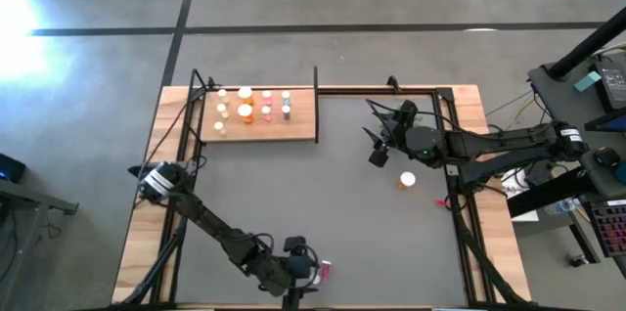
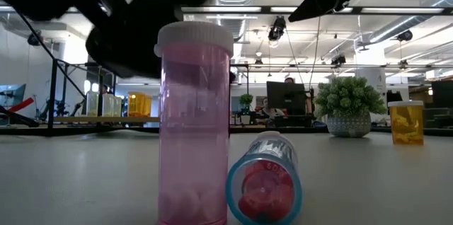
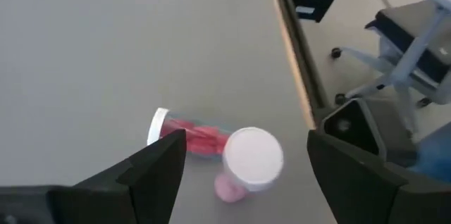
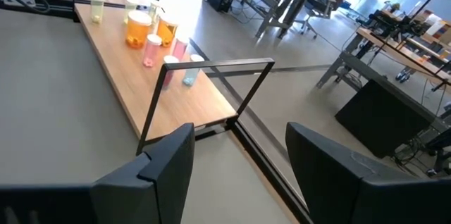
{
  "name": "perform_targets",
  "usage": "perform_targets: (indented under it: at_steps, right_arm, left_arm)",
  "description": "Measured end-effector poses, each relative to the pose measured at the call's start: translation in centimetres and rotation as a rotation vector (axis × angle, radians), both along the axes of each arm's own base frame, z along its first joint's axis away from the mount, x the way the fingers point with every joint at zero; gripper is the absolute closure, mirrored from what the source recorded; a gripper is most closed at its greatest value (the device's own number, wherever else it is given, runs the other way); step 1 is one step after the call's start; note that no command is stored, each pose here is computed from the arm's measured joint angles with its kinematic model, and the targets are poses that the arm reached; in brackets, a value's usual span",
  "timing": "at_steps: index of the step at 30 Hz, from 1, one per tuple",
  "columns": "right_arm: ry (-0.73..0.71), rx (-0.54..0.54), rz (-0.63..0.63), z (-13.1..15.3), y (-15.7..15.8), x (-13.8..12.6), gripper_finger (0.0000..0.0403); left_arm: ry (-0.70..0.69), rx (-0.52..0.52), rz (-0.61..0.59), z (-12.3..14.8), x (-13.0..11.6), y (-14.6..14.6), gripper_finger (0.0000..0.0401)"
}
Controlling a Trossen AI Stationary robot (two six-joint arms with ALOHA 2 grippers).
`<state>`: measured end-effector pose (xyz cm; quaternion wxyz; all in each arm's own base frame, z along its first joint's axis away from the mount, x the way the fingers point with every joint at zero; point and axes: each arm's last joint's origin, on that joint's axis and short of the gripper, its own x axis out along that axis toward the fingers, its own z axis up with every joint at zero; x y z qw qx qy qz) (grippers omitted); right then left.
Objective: Pick and place medicine bottles onto shelf by color
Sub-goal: Put the pink pill bottle on the shelf aligned with the other pink bottles
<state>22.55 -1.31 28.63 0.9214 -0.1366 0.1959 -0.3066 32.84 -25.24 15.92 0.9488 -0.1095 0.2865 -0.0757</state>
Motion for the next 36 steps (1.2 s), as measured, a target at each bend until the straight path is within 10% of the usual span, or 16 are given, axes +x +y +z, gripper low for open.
perform_targets:
  at_steps: [36]
  right_arm:
    - [0.001,0.000,0.000,0.0,0.0,0.0,0.0188]
  left_arm:
    - [-0.034,-0.010,0.017,0.2,1.2,-1.3,0.0304]
